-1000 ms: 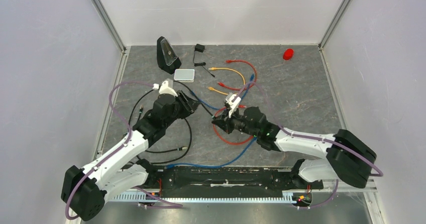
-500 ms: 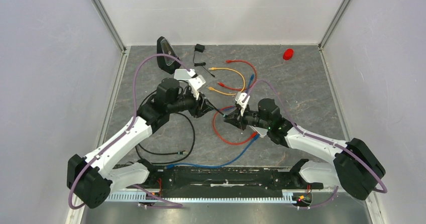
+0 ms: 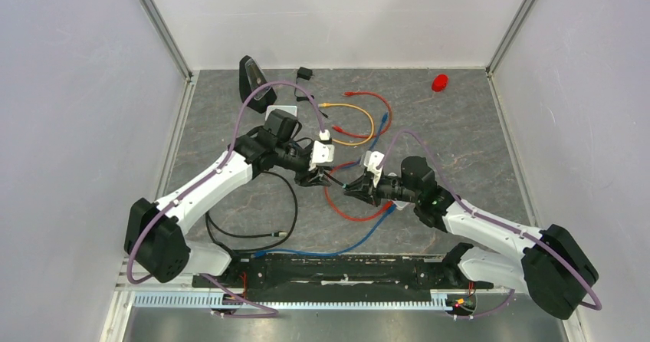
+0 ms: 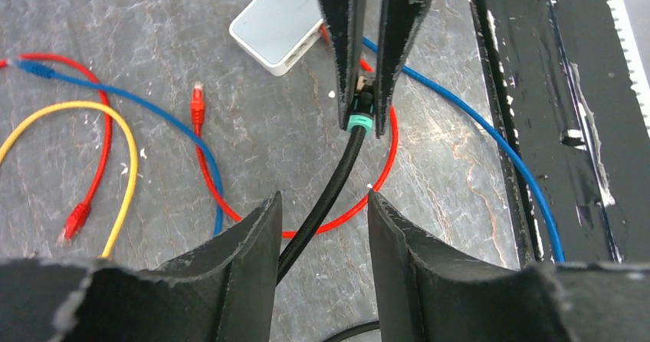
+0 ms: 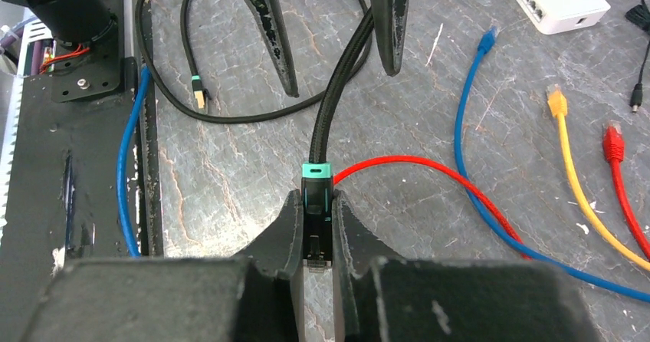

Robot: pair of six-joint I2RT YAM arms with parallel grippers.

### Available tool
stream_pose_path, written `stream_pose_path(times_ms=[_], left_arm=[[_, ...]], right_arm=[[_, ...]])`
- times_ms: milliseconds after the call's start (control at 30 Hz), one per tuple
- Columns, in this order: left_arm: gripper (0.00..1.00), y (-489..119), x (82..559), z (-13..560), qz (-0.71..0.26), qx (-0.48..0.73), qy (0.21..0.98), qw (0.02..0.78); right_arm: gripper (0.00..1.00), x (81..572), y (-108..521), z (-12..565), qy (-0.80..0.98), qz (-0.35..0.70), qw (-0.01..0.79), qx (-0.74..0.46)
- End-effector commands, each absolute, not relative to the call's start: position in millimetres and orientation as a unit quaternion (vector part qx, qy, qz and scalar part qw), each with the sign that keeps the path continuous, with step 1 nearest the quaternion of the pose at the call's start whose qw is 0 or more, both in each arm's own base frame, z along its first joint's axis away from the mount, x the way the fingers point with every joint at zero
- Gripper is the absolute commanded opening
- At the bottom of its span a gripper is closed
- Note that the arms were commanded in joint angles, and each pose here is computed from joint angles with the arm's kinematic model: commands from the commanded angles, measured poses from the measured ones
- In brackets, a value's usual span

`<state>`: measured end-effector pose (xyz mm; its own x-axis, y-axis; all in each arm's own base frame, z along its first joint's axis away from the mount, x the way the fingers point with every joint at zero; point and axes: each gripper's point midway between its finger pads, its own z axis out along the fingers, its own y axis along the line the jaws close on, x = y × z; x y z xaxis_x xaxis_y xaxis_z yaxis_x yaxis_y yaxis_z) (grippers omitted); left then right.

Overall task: Insert the plug into the switch port
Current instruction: Pick up the connector from the center of the board.

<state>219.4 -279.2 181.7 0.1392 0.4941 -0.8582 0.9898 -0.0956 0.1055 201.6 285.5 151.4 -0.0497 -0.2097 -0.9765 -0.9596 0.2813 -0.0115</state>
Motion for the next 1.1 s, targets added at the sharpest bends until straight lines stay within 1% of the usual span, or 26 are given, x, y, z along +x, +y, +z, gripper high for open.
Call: stream_pose_path(times_ms=[0, 133, 333, 633, 700, 833, 900, 933, 967, 1000, 1067], left_arm=[[0.49, -292, 210, 195, -0.346, 0.709, 0.481, 0.382], [0.48, -300, 207, 189, -0.332, 0.725, 0.473, 0.374], [0.43, -310, 202, 177, -0.310, 0.746, 0.467, 0.359], [0.38, -314, 204, 165, -0.306, 0.744, 0.483, 0.346], [0.34, -316, 205, 165, -0.305, 0.742, 0.486, 0.347], [0.18, -317, 208, 166, -0.305, 0.731, 0.498, 0.353], [0.14, -319, 210, 166, -0.308, 0.721, 0.504, 0.363], [0.11, -320, 211, 166, -0.308, 0.714, 0.510, 0.368], [0.05, -322, 214, 165, -0.308, 0.704, 0.519, 0.374], [0.02, -322, 216, 165, -0.307, 0.697, 0.526, 0.378], [0.02, -322, 218, 163, -0.307, 0.689, 0.536, 0.380]], right_arm=[[0.00, 202, 290, 167, 0.590, 0.373, 0.523, -0.489], [0.00, 203, 292, 165, 0.596, 0.378, 0.514, -0.488], [0.00, 203, 294, 162, 0.603, 0.384, 0.507, -0.482], [0.00, 203, 294, 159, 0.607, 0.386, 0.503, -0.479], [0.00, 203, 294, 158, 0.607, 0.387, 0.503, -0.478], [0.00, 203, 294, 157, 0.610, 0.388, 0.502, -0.475], [0.00, 204, 293, 157, 0.612, 0.387, 0.503, -0.472], [0.01, 204, 293, 155, 0.614, 0.386, 0.502, -0.471], [0.02, 204, 293, 156, 0.614, 0.386, 0.503, -0.471], [0.02, 205, 292, 155, 0.615, 0.385, 0.503, -0.469], [0.04, 206, 291, 155, 0.618, 0.381, 0.505, -0.467]])
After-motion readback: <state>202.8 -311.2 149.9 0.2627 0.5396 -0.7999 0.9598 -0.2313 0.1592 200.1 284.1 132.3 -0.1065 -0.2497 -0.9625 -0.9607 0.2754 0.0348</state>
